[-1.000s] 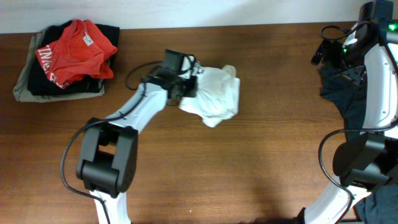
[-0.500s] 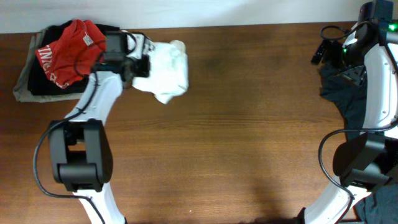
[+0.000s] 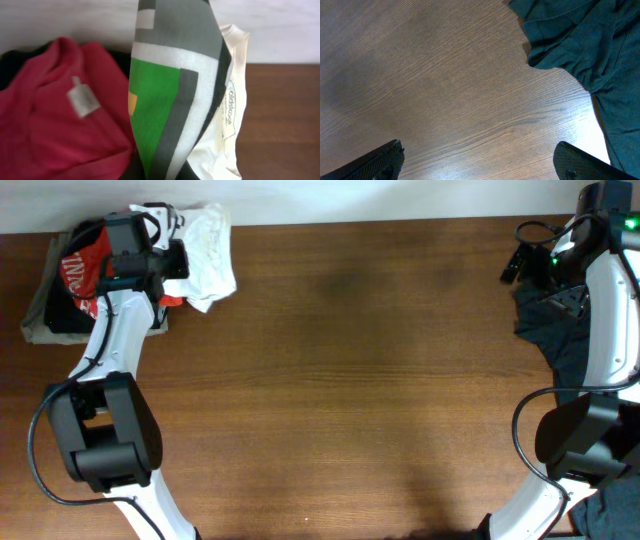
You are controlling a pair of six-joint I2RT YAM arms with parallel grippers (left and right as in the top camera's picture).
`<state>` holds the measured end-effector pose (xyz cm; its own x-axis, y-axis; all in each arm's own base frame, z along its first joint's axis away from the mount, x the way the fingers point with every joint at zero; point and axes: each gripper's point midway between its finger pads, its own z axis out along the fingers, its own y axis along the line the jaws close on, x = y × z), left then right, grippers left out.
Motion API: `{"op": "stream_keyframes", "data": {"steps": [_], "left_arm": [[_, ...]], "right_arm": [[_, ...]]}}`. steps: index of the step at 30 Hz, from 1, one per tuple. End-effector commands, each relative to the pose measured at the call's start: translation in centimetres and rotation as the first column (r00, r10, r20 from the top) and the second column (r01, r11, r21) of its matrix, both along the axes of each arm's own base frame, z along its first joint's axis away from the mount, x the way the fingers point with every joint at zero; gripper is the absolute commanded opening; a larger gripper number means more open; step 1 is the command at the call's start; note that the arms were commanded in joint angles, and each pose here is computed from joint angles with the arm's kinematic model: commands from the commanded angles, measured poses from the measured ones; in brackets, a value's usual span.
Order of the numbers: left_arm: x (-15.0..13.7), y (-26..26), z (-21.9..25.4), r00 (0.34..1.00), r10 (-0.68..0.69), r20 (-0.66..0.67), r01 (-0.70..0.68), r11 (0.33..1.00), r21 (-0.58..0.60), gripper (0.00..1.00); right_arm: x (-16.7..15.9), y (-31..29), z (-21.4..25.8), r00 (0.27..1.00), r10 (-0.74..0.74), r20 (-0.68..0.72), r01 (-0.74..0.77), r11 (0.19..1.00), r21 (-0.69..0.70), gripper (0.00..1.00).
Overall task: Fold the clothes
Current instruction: 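Carry the bundle left and lower it onto the clothes stack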
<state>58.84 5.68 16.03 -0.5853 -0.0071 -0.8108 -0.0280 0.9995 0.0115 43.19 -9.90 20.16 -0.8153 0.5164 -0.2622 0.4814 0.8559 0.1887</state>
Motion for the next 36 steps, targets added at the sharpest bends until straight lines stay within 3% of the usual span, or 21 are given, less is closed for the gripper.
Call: {"op": "stream_keyframes", "data": {"steps": [1,7,14,18,25,36], "left_arm": [[0.7,3.1,1.8,0.990,0.125,0.057,-0.126,0.992,0.013,0.00],[0.8,4.8,2.4,0.978,0.194,0.083,-0.190,0.981,-0.047,0.00],[0.6,5.1,4.6,0.971,0.203,0.124,-0.199,0.979,-0.044,0.00],[0.1,6.7,6.7,0.946,0.274,0.175,-0.278,0.961,-0.004,0.00],[0.0,7.8,6.6,0.938,0.298,0.178,-0.303,0.953,0.001,0.01],[-1.5,13.9,6.7,0.899,0.393,0.193,-0.400,0.916,-0.002,0.01]], "right_arm": [[-0.2,-0.3,0.3,1.000,-0.007,0.003,0.007,1.000,-0.017,0.99],[-0.2,-0.3,0.3,1.000,-0.007,0.003,0.007,1.000,-0.017,0.99],[-0.2,-0.3,0.3,1.000,-0.007,0.003,0.007,1.000,-0.017,0.99],[-0.2,-0.3,0.3,1.000,-0.007,0.003,0.007,1.000,-0.017,0.98],[-0.2,-0.3,0.3,1.000,-0.007,0.003,0.007,1.000,-0.017,0.99],[-0.2,-0.3,0.3,1.000,-0.007,0.003,0.007,1.000,-0.017,0.99]]}}
